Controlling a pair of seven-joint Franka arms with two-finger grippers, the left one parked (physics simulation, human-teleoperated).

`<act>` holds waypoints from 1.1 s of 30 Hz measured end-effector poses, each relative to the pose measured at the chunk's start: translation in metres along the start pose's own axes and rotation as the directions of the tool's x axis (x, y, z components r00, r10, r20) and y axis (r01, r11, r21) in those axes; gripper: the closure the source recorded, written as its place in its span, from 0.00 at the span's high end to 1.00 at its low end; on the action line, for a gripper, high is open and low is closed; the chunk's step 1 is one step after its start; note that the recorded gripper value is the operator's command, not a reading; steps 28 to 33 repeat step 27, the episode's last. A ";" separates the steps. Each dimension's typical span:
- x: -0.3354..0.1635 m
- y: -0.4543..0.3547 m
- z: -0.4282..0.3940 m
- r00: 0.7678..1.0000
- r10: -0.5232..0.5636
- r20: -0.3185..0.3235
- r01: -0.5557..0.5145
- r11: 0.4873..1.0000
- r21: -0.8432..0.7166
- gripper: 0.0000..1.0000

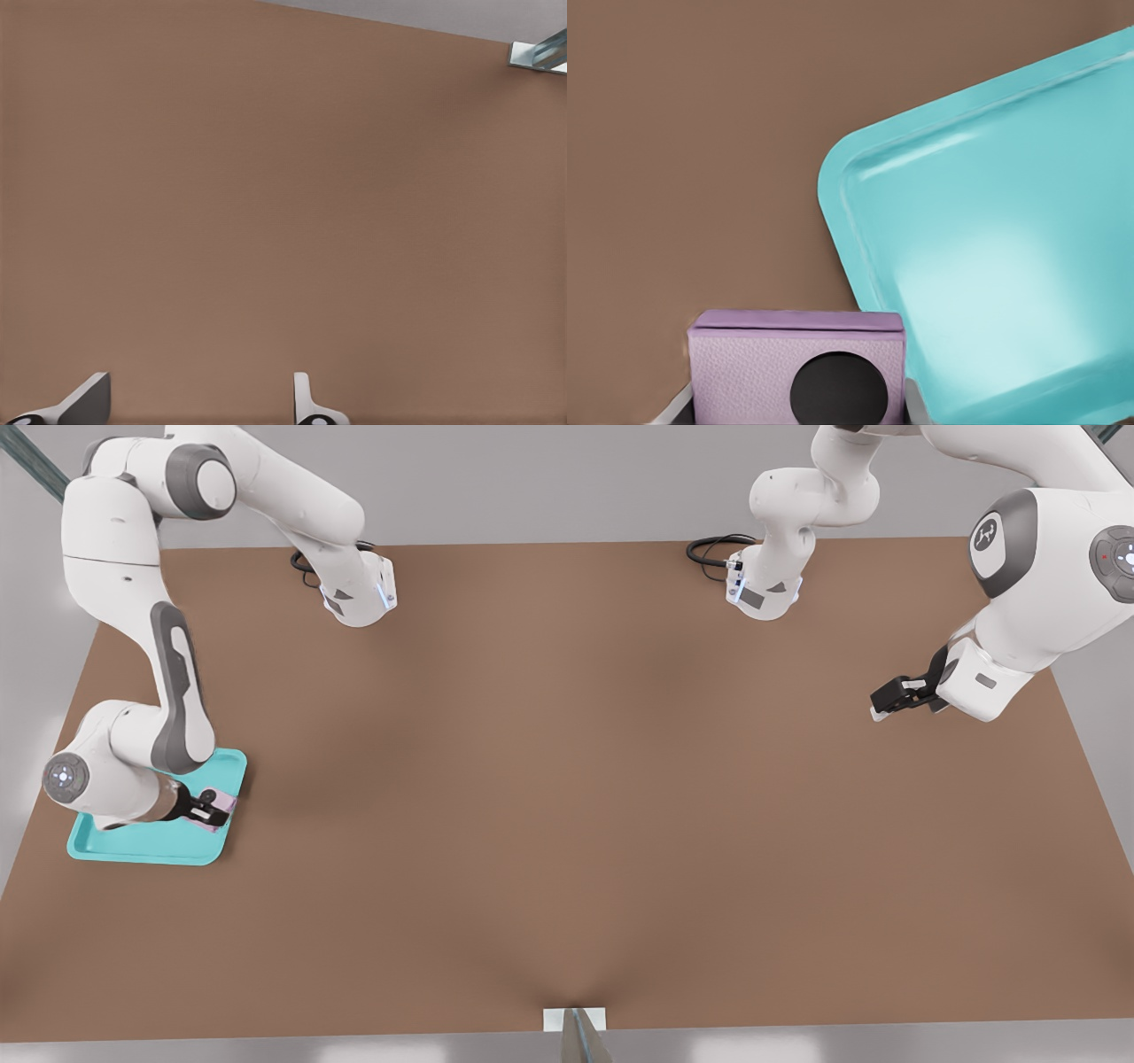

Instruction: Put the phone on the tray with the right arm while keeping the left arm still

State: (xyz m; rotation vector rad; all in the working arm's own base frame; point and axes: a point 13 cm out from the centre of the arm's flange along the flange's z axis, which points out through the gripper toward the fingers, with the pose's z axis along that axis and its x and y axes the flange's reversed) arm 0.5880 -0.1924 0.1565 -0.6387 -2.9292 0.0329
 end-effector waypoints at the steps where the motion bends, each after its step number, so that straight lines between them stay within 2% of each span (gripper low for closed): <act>1: -0.002 -0.020 0.008 1.000 -0.003 -0.008 0.003 1.000 0.001 0.75; 2: -0.004 -0.040 0.017 1.000 -0.007 -0.014 0.007 1.000 -0.001 0.76; 4: -0.008 -0.063 0.030 0.999 -0.033 -0.018 0.033 0.999 -0.005 1.00; 8: -0.012 -0.071 0.038 0.992 -0.123 -0.013 0.123 0.992 -0.005 1.00; 9: -0.017 -0.069 0.032 0.989 -0.145 0.000 0.145 0.989 -0.003 1.00; 10: -0.030 -0.057 0.006 0.983 -0.180 0.043 0.180 0.984 -0.001 1.00; 11: -0.051 -0.028 -0.046 0.966 -0.228 0.119 0.230 0.973 -0.002 1.00; 12: -0.064 0.014 -0.106 0.939 -0.284 0.196 0.291 0.957 -0.008 1.00; 14: -0.052 0.111 -0.207 0.859 -0.417 0.297 0.437 0.900 0.000 1.00; 16: 0.000 0.203 -0.266 0.772 -0.546 0.324 0.567 0.823 0.034 1.00; 17: 0.024 0.218 -0.293 0.755 -0.572 0.320 0.571 0.814 0.106 1.00; 19: 0.060 0.203 -0.330 0.790 -0.535 0.301 0.496 0.845 0.200 1.00; 21: 0.098 0.178 -0.354 0.819 -0.494 0.290 0.465 0.869 0.167 1.00; 23: 0.119 0.152 -0.332 0.858 -0.463 0.223 0.448 0.886 0.116 1.00; 26: 0.141 0.116 -0.312 0.892 -0.417 0.173 0.410 0.909 0.075 1.00; 27: 0.142 0.107 -0.309 0.900 -0.402 0.168 0.396 0.916 0.067 1.00; 33: 0.142 0.107 -0.309 0.900 -0.402 0.168 0.396 0.916 0.067 1.00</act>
